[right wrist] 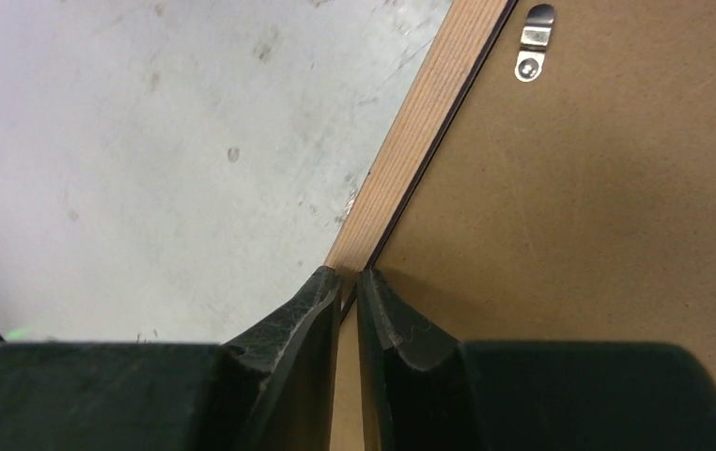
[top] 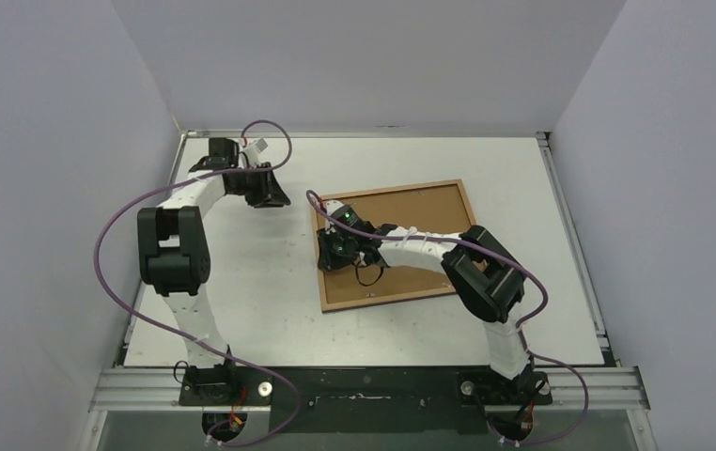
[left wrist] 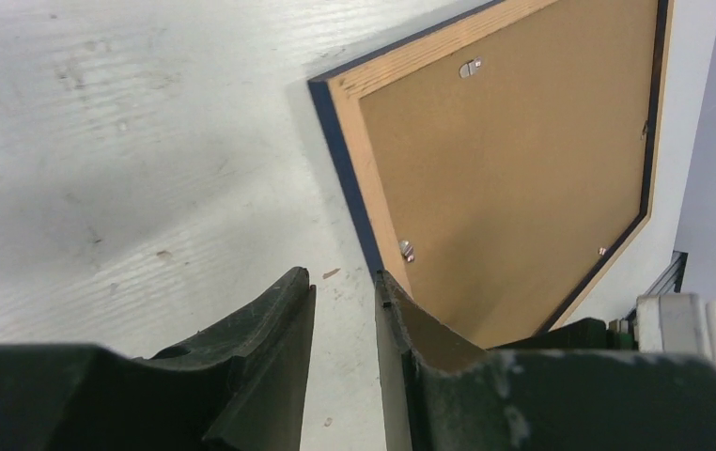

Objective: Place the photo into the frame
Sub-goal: Install the photo frame at the center of the board.

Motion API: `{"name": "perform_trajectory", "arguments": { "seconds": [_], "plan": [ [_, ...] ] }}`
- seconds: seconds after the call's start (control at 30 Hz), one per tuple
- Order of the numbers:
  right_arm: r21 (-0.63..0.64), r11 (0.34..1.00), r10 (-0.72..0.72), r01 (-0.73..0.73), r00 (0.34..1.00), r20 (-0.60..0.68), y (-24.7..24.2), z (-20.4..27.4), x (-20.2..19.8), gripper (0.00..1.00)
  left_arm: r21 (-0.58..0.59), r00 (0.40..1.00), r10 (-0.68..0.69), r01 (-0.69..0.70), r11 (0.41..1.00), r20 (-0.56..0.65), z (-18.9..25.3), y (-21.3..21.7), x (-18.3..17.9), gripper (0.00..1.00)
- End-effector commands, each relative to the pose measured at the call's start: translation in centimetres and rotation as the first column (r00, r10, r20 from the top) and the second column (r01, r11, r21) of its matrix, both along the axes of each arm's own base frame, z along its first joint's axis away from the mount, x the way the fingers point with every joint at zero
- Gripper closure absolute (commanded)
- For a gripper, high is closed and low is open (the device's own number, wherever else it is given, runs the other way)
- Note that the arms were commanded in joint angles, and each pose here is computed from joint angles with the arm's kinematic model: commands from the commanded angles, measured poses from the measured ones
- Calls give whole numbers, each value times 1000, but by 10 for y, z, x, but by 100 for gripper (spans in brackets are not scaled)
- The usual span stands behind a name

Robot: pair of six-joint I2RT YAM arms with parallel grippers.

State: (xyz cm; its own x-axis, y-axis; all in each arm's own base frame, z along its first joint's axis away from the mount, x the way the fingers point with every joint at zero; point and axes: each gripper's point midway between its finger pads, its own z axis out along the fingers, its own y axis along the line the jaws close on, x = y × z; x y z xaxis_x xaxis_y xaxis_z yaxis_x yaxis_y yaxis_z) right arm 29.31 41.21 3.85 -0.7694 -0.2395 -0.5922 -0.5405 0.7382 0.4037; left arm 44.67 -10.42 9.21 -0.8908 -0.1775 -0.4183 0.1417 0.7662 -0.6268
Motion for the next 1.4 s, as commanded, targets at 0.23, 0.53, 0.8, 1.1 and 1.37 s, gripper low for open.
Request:
{"name": "perform_trajectory", "arguments": {
  "seconds": [0.23,0.53,0.8,1.1,1.37],
  "plan": [
    [24,999,29,-29,1000,3,-19,33,-1,60,57,986,-85,77,995,141,0,-48,74,67],
    [39,999,34,-34,999,4,-42,40,-13,63,91,972,-156,142,986,176,-14,-76,110,67],
    [140,983,-123,119,992,16,-72,59,36,55,76,966,-232,225,971,110,-46,-94,98,74],
    [192,970,-155,147,988,27,-57,55,63,48,44,958,-282,280,959,49,-56,-96,63,83],
    [210,971,-114,115,993,-18,-43,37,64,46,-15,954,-299,299,954,19,-48,-94,13,84]
  ]
}}
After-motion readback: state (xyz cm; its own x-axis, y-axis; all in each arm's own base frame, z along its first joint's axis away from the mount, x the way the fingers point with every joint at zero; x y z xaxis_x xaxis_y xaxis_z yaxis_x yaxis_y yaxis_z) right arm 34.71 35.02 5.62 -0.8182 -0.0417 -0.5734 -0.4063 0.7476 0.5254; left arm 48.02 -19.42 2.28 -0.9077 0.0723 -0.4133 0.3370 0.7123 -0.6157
